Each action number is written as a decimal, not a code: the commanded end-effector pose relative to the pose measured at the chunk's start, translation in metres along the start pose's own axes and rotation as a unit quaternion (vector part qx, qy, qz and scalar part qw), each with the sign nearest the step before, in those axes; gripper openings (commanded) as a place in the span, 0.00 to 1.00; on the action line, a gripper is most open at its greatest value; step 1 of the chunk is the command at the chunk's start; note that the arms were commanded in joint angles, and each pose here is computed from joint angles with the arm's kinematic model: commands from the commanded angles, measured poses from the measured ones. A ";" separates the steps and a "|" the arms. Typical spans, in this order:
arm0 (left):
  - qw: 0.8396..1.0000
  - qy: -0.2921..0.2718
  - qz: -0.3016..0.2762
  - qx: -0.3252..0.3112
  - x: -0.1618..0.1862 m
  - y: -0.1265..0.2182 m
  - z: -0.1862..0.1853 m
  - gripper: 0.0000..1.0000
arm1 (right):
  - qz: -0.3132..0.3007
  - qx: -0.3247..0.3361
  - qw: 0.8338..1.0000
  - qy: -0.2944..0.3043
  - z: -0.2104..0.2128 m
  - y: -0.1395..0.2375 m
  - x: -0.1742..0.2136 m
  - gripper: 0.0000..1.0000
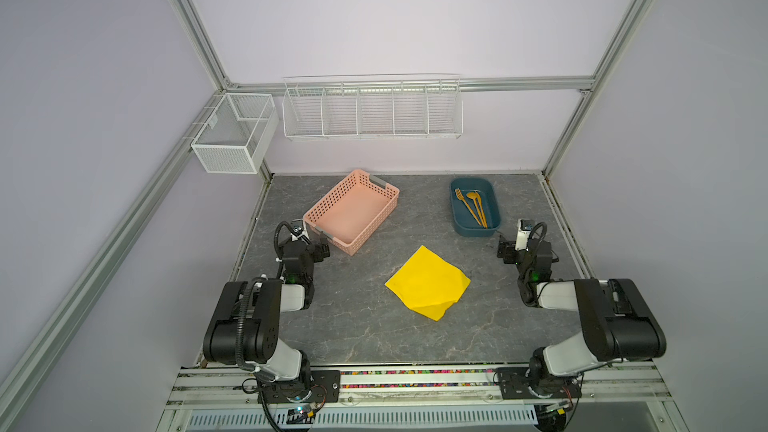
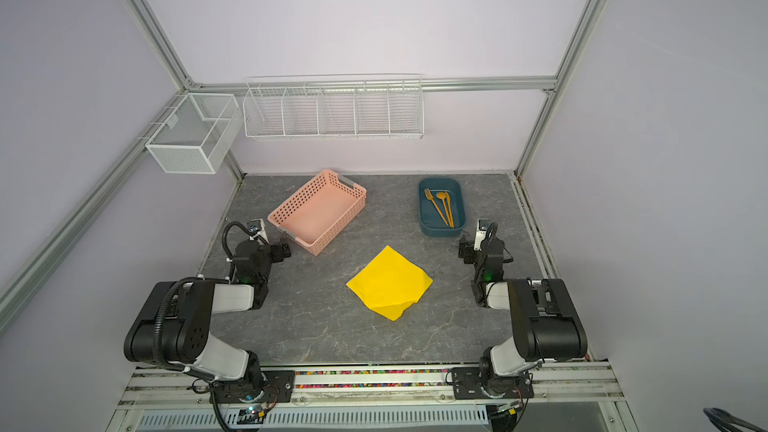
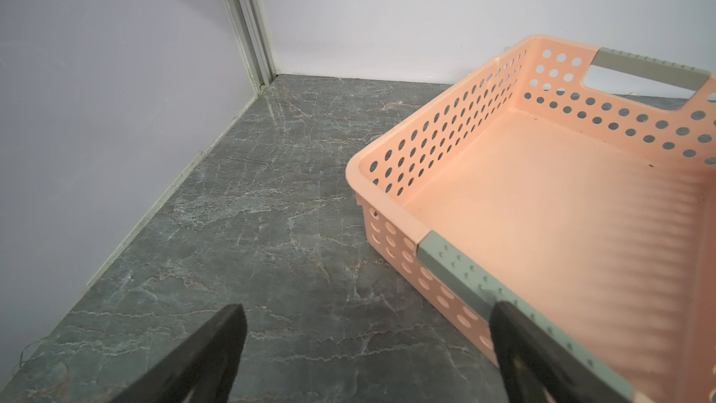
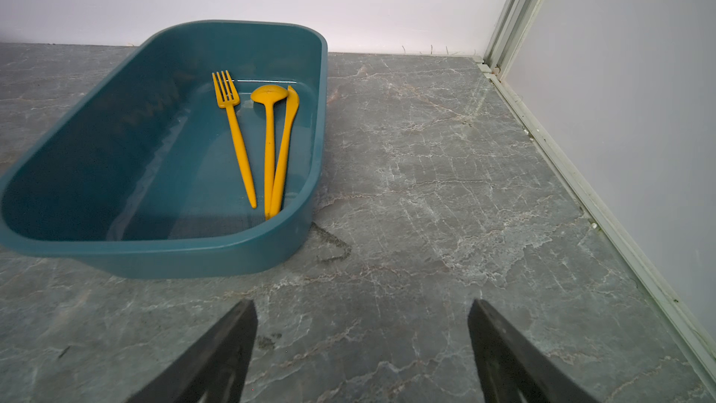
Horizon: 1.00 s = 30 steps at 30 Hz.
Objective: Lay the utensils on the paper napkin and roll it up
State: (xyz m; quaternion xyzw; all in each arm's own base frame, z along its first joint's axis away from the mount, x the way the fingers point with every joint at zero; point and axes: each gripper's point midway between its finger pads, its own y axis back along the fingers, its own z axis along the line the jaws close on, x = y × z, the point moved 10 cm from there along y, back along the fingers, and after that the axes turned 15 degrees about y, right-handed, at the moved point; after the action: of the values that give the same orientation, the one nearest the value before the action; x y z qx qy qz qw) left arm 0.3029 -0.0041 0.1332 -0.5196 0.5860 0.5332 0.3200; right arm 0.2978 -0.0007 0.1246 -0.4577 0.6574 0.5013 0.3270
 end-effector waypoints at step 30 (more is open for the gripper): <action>0.929 0.071 0.280 0.230 -0.049 0.096 -0.162 0.89 | 0.190 -0.296 0.931 -0.096 0.054 0.117 -0.105 1.00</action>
State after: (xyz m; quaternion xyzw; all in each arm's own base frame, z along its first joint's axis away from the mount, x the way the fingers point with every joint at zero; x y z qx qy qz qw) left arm 0.2663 -0.1353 0.2574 -0.3614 0.7814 0.4203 0.2865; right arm 0.2471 0.0767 0.2508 -0.4010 0.5541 0.7049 0.1879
